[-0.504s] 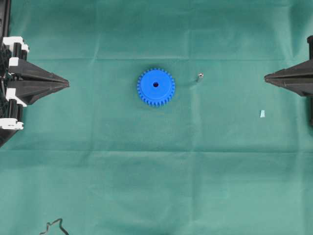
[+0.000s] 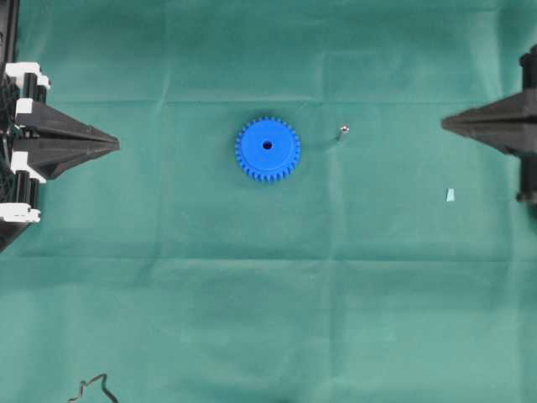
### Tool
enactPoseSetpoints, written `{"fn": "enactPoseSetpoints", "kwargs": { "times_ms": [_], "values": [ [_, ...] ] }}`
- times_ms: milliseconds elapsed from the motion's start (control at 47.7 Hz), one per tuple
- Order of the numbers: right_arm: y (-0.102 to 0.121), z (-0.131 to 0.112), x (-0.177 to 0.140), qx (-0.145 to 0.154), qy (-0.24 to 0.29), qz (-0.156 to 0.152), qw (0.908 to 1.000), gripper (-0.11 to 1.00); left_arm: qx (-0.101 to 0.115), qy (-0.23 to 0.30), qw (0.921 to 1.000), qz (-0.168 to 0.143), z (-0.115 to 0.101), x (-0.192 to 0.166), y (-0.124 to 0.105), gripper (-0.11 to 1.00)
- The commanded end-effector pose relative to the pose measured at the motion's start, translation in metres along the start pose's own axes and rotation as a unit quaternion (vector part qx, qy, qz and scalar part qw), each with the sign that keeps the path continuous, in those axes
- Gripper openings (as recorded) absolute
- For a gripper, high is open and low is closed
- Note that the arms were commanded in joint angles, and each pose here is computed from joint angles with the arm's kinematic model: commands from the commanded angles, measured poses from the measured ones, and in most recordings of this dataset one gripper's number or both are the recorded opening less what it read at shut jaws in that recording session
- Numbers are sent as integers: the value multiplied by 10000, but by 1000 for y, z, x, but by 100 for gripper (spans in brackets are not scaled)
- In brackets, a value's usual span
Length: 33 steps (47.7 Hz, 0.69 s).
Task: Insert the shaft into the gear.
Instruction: 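Move the right gripper left toward the small silver shaft, then lower the open right gripper around the silver shaft and close it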
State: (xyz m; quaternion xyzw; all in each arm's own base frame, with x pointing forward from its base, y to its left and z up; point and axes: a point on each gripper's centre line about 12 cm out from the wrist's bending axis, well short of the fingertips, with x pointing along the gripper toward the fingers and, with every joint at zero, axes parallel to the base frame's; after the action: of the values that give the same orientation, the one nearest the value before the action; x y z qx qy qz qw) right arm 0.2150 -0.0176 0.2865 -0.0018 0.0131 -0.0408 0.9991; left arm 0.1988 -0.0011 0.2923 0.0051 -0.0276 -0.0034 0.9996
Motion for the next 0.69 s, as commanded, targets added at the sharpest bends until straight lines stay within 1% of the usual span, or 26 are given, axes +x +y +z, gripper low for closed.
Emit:
{"fn": "enactPoseSetpoints", "kwargs": {
  "times_ms": [0, 105, 210, 273, 315, 378, 399, 420, 483, 546, 587, 629, 671],
  "values": [
    [-6, 4, 14, 4, 108, -122, 9999, 2, 6, -100, 9999, -19, 9, 4, -1, 0],
    [-9, -8, 30, -10, 431, -181, 9989, 3, 6, -92, 10000, -19, 9, 4, -1, 0],
    [-16, -26, 46, 47, 836, -296, 9961, 3, -1, -107, 9999, -11, 9, 3, 0, 0],
    [-20, -37, 56, 94, 1079, -379, 9934, 8, 6, -100, 9999, -19, 9, 4, -1, 0],
    [-24, -45, 63, 128, 1237, -432, 9913, 16, -1, -92, 10000, -11, 9, 4, 0, 0],
    [-29, -57, 73, 158, 1472, -509, 9877, 31, -1, -92, 10000, -11, 9, 4, 0, 0],
    [-31, -64, 77, 168, 1570, -539, 9860, 36, -1, -100, 9999, -18, 9, 3, -1, 0],
    [-33, -68, 80, 183, 1645, -564, 9846, 45, -1, -92, 10000, -19, 9, 4, -1, 0],
    [-37, -81, 87, 203, 1818, -616, 9812, 64, -1, -84, 10000, -11, 9, 4, 0, 0],
    [-41, -94, 93, 223, 1960, -676, 9780, 81, -8, -61, 10000, -11, 7, 4, 0, 0],
    [-43, -102, 96, 241, 2034, -710, 9762, 91, -9, -61, 10000, -19, 8, 4, -1, 0],
    [-45, -110, 99, 257, 2100, -736, 9746, 94, -8, -54, 10000, -11, 8, 4, 0, 0],
    [-49, -119, 102, 293, 2180, -793, 9723, 91, -8, -46, 10000, -11, 7, 4, 0, 0]
  ]
}}
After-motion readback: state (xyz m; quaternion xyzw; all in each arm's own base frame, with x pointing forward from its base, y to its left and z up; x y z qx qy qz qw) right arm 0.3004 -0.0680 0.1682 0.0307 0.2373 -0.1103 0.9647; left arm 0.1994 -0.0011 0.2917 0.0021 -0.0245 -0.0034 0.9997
